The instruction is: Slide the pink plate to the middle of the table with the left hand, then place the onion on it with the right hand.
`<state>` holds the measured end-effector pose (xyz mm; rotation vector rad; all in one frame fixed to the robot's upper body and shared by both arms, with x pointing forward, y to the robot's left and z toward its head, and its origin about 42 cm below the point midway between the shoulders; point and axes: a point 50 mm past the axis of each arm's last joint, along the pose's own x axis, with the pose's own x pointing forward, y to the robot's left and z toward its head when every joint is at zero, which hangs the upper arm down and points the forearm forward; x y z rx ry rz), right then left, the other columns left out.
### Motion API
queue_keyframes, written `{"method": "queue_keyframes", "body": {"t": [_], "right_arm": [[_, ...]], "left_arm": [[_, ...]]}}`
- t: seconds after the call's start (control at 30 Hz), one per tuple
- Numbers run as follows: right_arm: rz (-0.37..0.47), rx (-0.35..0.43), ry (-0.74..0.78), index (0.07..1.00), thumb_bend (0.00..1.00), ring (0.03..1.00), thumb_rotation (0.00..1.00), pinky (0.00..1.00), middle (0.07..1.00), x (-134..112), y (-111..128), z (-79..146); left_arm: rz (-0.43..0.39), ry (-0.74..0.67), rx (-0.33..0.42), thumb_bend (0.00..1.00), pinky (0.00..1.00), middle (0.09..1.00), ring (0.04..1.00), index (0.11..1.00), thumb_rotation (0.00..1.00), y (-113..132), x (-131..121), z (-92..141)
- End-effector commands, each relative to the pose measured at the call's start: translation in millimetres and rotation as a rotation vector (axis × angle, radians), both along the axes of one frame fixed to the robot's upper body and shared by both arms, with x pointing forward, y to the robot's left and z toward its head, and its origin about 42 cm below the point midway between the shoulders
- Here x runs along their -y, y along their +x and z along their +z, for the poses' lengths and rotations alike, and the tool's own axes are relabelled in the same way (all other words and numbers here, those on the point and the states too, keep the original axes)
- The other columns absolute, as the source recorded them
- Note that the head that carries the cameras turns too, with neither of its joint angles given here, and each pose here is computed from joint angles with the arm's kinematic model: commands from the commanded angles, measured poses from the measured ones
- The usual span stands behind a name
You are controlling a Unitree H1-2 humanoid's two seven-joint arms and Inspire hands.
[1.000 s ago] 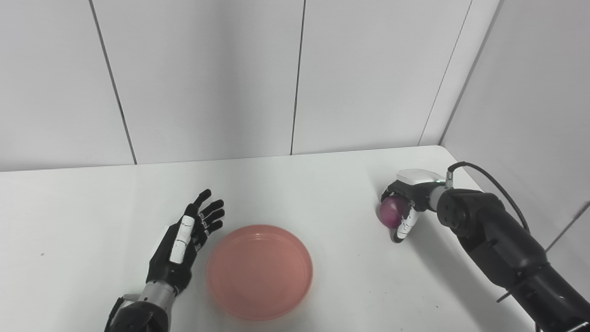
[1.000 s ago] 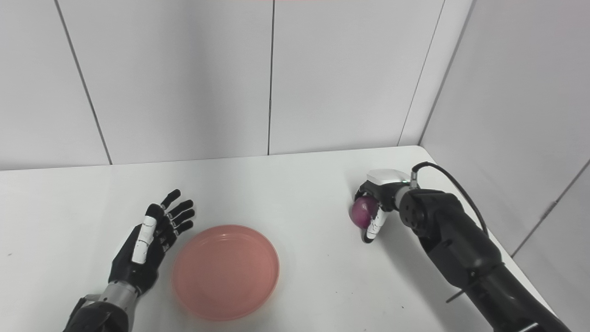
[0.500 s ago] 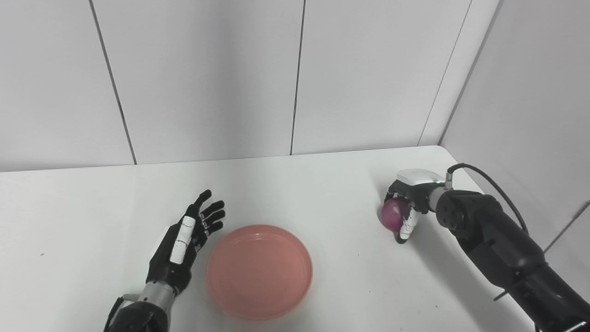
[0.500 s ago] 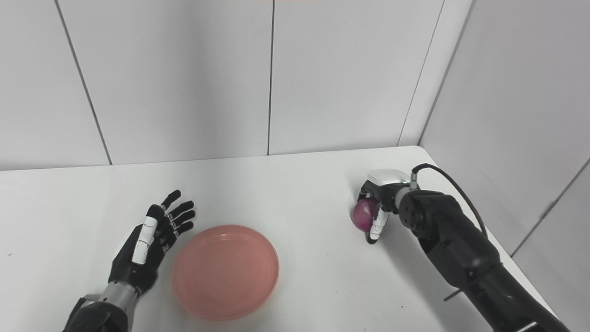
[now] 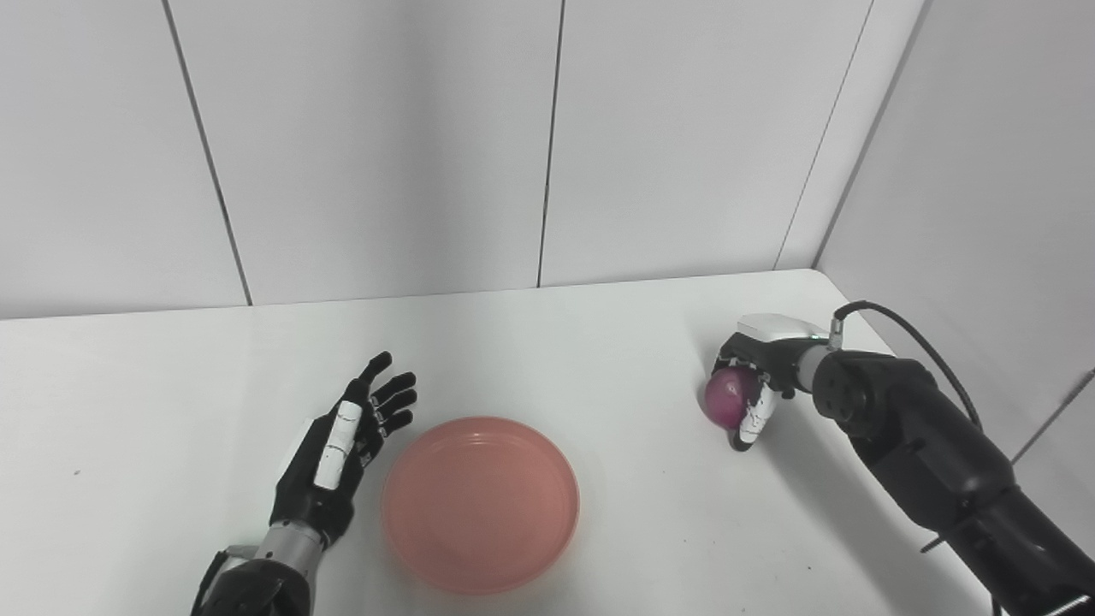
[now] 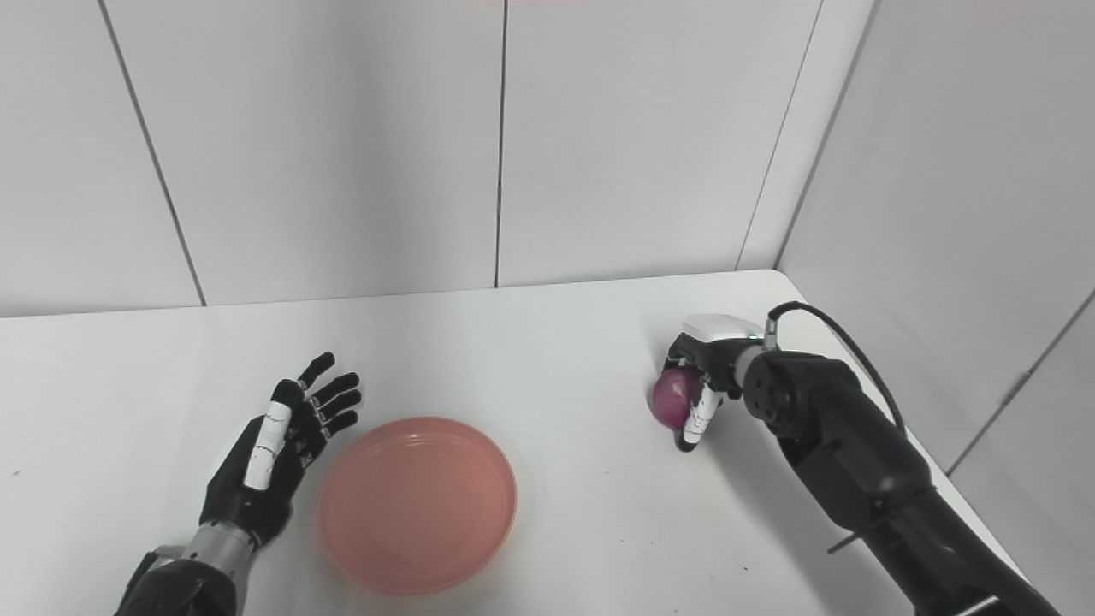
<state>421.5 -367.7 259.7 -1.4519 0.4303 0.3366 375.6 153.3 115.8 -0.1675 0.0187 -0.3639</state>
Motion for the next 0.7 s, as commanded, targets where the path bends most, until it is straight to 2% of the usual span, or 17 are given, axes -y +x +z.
{"method": "queue_keyframes", "body": {"t": [0.0, 0.13, 0.2, 0.27, 0.43, 0.67], "right_arm": [[0.019, 0.054, 0.040, 0.637, 0.56, 0.357, 0.00, 0.26, 0.486, -6, 2, 27], [0.054, 0.074, 0.057, 0.627, 0.56, 0.365, 0.00, 0.27, 0.486, -12, 1, 42], [0.084, 0.093, 0.071, 0.527, 0.54, 0.353, 0.00, 0.26, 0.484, -16, 1, 52], [0.101, 0.106, 0.082, 0.537, 0.52, 0.329, 0.01, 0.24, 0.453, -20, 0, 61], [0.139, 0.143, 0.083, 0.528, 0.52, 0.335, 0.01, 0.24, 0.461, -34, -2, 84], [0.224, 0.182, 0.059, 0.533, 0.52, 0.340, 0.01, 0.24, 0.461, -57, -4, 104]], "left_arm": [[-0.003, 0.019, -0.070, 0.77, 0.87, 0.858, 0.872, 0.910, 0.87, -3, 0, -12], [-0.005, 0.023, -0.072, 0.77, 0.87, 0.857, 0.868, 0.908, 0.88, -2, 1, -13], [-0.004, 0.023, -0.073, 0.77, 0.86, 0.855, 0.865, 0.906, 0.88, -3, 2, -13], [-0.006, 0.020, -0.074, 0.77, 0.86, 0.853, 0.866, 0.902, 0.88, -3, 3, -14], [-0.007, 0.020, -0.077, 0.78, 0.86, 0.853, 0.866, 0.897, 0.87, -3, 6, -15], [-0.008, 0.021, -0.080, 0.78, 0.86, 0.857, 0.869, 0.895, 0.88, -3, 11, -18]]}}
